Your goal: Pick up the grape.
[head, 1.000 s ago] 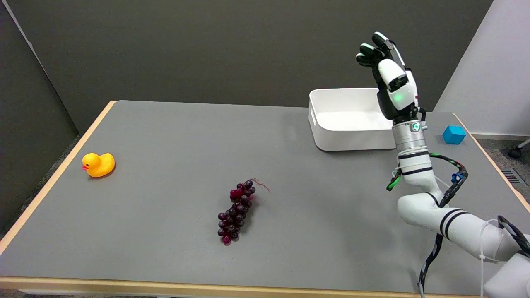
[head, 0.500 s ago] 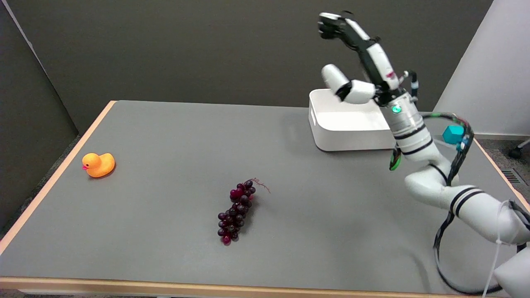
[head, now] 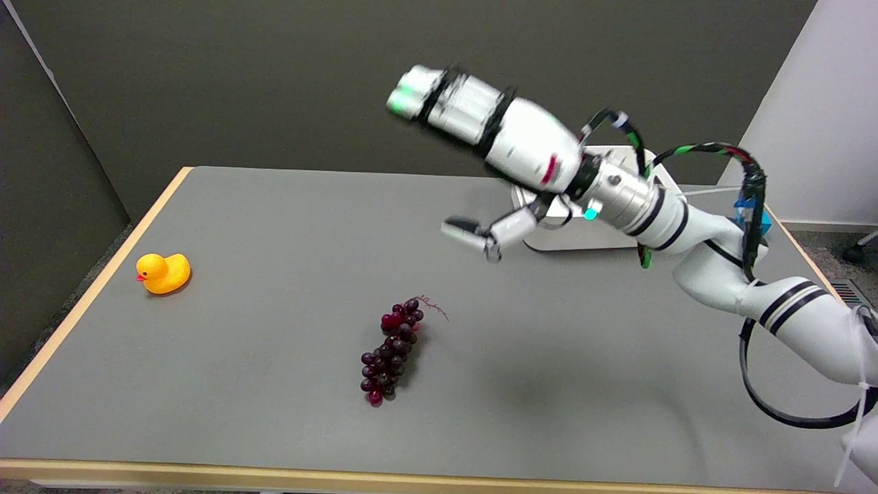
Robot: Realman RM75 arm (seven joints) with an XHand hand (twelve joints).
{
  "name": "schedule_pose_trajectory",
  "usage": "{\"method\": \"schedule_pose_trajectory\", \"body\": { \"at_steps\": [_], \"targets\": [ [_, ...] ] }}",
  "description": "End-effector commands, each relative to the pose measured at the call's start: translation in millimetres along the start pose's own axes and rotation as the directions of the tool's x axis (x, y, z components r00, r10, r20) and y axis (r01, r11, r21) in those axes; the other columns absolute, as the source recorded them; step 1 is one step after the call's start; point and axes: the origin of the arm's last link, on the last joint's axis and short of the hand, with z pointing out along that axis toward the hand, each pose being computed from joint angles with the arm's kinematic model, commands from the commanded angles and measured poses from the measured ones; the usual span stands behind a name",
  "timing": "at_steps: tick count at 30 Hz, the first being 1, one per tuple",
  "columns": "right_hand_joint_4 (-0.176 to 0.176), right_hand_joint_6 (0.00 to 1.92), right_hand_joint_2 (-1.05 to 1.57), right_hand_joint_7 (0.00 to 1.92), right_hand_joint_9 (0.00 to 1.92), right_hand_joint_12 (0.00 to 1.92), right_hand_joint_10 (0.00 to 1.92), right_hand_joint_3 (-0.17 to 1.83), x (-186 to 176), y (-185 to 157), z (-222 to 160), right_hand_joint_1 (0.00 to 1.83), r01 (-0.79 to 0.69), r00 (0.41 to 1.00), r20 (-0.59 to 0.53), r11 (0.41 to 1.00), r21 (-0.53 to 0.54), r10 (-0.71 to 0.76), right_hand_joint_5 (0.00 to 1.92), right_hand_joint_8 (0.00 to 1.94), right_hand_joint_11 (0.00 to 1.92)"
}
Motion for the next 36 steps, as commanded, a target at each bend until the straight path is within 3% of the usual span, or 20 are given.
{"method": "schedule_pose_trajectory", "body": {
  "at_steps": [1,8,15,25,36],
  "targets": [
    [0.022,0.00,0.54,0.00,0.00,0.19,0.00,0.87,-67.9,-60.7,-17.9,0.76,0.198,0.891,0.367,0.957,0.213,-0.266,0.00,0.00,0.00],
    [0.009,0.00,0.55,0.00,0.00,0.11,0.00,0.85,-93.5,-73.1,-49.4,0.78,0.148,0.842,0.490,0.971,0.189,-0.224,0.00,0.00,0.00],
    [-0.001,0.00,0.55,0.00,0.00,0.06,0.00,0.84,-113.1,-77.5,-54.6,0.80,0.100,0.819,0.544,0.979,0.177,-0.182,0.00,0.00,0.00],
    [-0.009,0.00,0.56,0.00,0.00,0.05,0.00,0.85,-133.3,-69.0,-14.0,0.80,0.063,0.825,0.537,0.973,0.223,-0.177,0.00,0.00,0.00],
    [-0.029,0.00,0.59,0.00,0.00,0.24,0.00,0.91,-146.6,-61.1,23.3,0.76,0.038,0.842,0.517,0.974,0.225,-0.152,0.00,0.00,0.00]
  ]
}}
